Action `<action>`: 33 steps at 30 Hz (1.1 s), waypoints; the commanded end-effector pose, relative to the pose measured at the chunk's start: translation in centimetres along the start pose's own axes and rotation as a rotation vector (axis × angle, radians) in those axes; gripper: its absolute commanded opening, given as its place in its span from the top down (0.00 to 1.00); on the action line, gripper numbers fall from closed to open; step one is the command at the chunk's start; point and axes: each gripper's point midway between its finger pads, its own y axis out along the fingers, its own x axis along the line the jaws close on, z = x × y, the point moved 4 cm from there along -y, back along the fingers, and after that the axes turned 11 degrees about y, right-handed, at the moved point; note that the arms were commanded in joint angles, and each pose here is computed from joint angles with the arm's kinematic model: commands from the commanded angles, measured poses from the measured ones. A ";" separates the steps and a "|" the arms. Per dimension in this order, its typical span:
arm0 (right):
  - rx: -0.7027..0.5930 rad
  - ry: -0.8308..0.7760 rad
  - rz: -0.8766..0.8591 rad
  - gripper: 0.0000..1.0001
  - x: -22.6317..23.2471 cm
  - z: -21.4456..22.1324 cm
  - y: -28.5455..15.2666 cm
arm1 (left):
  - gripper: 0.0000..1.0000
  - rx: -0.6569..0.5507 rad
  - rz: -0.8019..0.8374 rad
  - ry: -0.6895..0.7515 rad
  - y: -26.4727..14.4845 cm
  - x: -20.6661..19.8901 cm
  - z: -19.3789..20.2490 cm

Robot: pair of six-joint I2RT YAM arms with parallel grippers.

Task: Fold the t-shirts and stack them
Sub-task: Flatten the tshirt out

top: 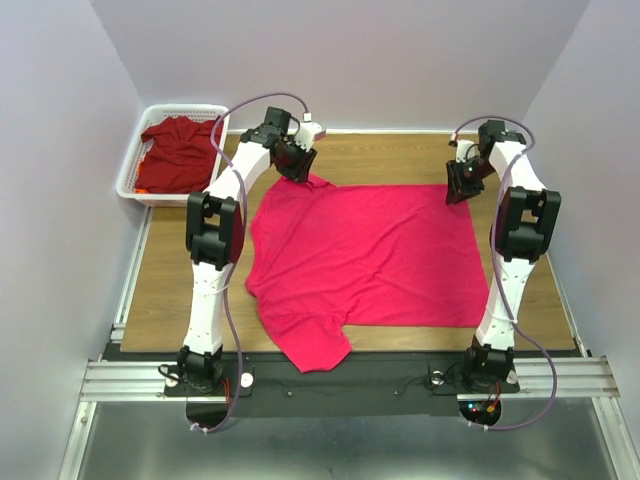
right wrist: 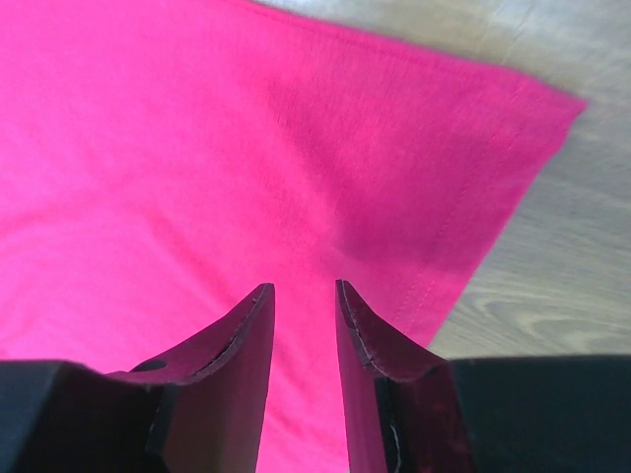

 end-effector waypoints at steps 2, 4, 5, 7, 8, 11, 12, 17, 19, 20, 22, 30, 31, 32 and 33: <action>0.005 0.030 -0.017 0.64 0.1 0.5 0.5 | 0.53 -0.086 -0.012 -0.049 0.5 0.6 -2.4; 0.012 0.039 -0.020 0.64 0.1 0.8 0.8 | 0.52 -0.084 -0.006 -0.052 1.0 0.5 -2.1; 0.011 0.042 -0.021 0.64 0.1 0.8 0.8 | 0.50 -0.091 -0.009 -0.049 1.3 0.6 -2.1; 0.021 0.053 -0.024 0.64 0.1 1.1 1.1 | 0.50 -0.088 -0.001 -0.054 1.9 0.4 -1.8; 0.024 0.055 -0.024 0.64 0.1 1.2 1.2 | 0.50 -0.091 0.006 -0.055 2.1 0.4 -1.7; 0.026 0.060 -0.018 0.64 -0.1 1.3 1.3 | 0.48 -0.103 0.021 -0.052 2.5 0.1 -1.9; 0.029 0.058 -0.019 0.64 0.0 1.4 1.4 | 0.48 -0.109 0.024 -0.052 2.5 0.0 -2.1; 0.036 0.062 -0.011 0.64 -0.2 1.6 1.5 | 0.45 -0.131 0.032 -0.065 3.3 -0.1 -2.5; 0.037 0.064 -0.009 0.64 -0.2 1.7 1.4 | 0.45 -0.130 0.034 -0.069 3.6 -0.1 -2.5; 0.038 0.062 -0.006 0.64 -0.2 1.7 1.5 | 0.44 -0.129 0.036 -0.071 3.8 -0.1 -2.5; 0.035 0.063 -0.001 0.64 -0.3 1.7 1.4 | 0.44 -0.125 0.035 -0.070 4.2 0.0 -2.3; 0.041 0.061 0.004 0.64 -0.4 1.8 1.6 | 0.46 -0.100 0.031 -0.074 5.6 0.0 -1.3; 0.044 0.062 0.007 0.64 -0.4 1.9 1.6 | 0.47 -0.096 0.035 -0.075 5.9 0.0 -1.1; 0.043 0.060 0.009 0.64 -0.4 1.8 1.5 | 0.48 -0.094 0.035 -0.076 6.0 0.0 -1.0; 0.041 0.063 0.011 0.64 -0.5 1.8 1.5 | 0.50 -0.092 0.037 -0.075 6.1 0.0 -0.9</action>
